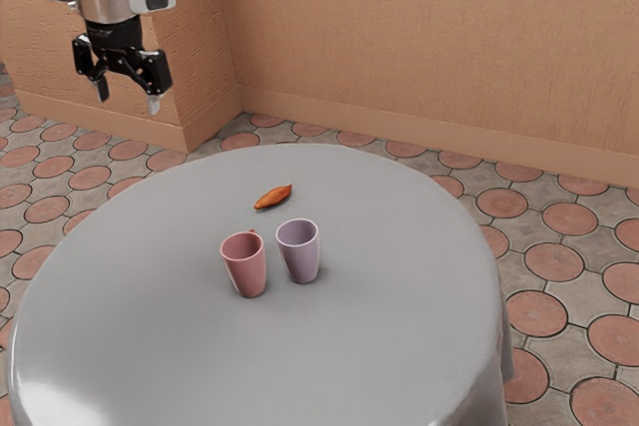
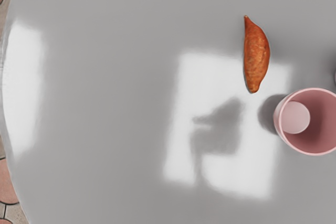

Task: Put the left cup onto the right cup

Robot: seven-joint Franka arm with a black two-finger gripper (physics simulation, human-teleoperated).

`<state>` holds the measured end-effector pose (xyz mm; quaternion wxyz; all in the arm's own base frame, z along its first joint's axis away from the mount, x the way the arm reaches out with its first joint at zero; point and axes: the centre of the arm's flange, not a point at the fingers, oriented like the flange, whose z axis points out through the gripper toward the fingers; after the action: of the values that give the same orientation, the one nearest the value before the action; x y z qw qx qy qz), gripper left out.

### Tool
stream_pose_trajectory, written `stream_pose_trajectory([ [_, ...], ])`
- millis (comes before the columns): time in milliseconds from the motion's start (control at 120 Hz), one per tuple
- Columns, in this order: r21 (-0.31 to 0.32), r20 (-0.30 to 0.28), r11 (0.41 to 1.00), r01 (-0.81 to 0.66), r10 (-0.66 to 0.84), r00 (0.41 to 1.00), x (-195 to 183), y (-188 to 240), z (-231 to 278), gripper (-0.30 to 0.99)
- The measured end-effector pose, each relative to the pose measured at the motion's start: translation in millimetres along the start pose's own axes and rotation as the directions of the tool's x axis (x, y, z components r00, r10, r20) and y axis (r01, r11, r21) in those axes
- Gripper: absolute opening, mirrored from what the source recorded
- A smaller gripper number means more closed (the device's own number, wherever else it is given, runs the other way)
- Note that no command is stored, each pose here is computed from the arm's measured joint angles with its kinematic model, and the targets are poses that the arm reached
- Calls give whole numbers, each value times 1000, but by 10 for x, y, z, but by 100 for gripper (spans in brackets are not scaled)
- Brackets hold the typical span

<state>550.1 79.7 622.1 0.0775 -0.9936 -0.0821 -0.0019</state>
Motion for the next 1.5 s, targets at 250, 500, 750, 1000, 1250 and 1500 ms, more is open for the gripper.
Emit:
stream_pose_trajectory([
  [250,3,-3,1000,13,-13,1000,-1,-82,0,69],
  [500,6,18,1000,18,-18,1000,16,-92,167,69],
  [750,4,9,999,35,-35,999,67,-94,236,69],
  [1000,-3,1,995,-96,96,995,95,811,267,69],
  [1250,0,-8,947,-320,320,947,-287,2245,277,69],
  [1500,2,44,978,-207,207,977,22,1733,790,69],
])
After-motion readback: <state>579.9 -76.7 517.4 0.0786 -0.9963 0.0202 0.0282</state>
